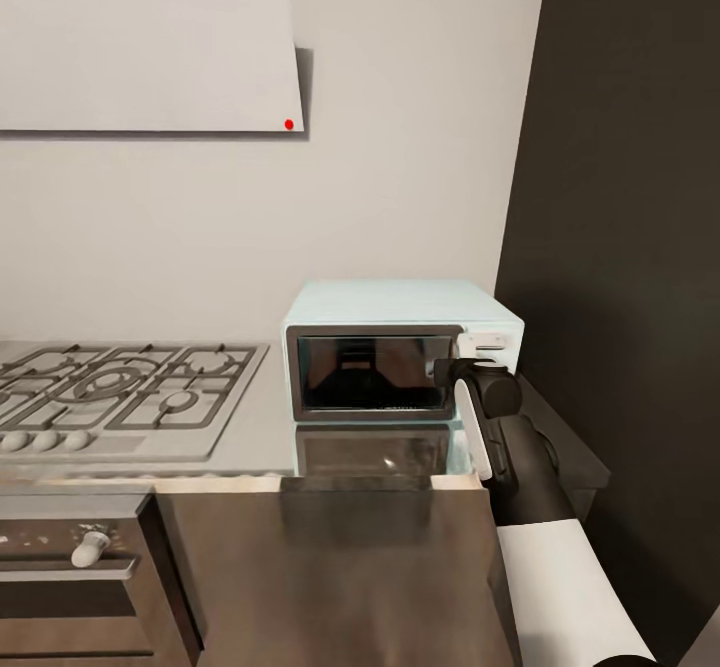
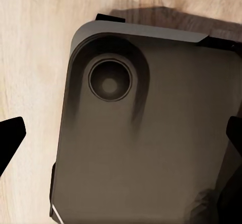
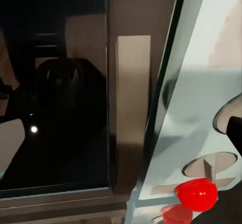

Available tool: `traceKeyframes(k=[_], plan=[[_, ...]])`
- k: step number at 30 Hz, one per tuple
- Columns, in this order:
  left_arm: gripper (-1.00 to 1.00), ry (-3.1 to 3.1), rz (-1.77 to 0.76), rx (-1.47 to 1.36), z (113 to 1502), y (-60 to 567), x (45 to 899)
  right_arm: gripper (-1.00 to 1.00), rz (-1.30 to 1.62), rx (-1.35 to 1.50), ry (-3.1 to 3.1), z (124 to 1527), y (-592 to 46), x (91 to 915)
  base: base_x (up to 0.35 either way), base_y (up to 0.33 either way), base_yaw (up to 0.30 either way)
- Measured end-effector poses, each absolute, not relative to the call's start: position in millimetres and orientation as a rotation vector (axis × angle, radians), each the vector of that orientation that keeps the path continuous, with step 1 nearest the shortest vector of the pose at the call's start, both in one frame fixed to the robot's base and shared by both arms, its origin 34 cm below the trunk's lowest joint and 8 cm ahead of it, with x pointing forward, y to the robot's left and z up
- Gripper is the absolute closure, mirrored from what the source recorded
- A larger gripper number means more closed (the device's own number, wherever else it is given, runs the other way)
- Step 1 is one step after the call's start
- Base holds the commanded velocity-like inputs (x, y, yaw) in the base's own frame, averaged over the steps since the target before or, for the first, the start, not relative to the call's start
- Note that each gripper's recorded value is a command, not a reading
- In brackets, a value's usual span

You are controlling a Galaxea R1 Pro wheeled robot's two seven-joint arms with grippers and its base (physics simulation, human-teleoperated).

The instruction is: In the kitchen, take the popcorn bag from the countertop, put it into the microwave, and heat it until the popcorn is cooked so the cooked popcorn ends up inside the bag.

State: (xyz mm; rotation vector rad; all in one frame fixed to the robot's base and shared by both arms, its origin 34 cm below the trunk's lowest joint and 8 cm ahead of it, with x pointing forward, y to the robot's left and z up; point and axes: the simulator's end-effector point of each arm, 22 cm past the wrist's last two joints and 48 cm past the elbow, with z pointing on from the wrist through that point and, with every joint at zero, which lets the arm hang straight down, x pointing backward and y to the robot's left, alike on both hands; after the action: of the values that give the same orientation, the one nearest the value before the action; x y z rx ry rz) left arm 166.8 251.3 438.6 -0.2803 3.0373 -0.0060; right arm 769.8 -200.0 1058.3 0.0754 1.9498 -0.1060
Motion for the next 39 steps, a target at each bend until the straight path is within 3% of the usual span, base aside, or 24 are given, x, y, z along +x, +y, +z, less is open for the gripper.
traceKeyframes(k=[19,20,39], plan=[[-1.0,3.037,-0.007,-0.28,439,251,167,-1.0,-0.106,0.074,1.951,1058,-200,770,0.001,0.0,0.0],[-1.0,3.037,-0.007,-0.28,439,251,167,1.0,-0.106,0.074,1.951,1058,-200,770,0.0,0.0,0.0],[-1.0,3.038,-0.008,-0.277,439,250,167,1.0,-0.176,0.078,1.94,1053,-210,774,0.0,0.0,0.0]])
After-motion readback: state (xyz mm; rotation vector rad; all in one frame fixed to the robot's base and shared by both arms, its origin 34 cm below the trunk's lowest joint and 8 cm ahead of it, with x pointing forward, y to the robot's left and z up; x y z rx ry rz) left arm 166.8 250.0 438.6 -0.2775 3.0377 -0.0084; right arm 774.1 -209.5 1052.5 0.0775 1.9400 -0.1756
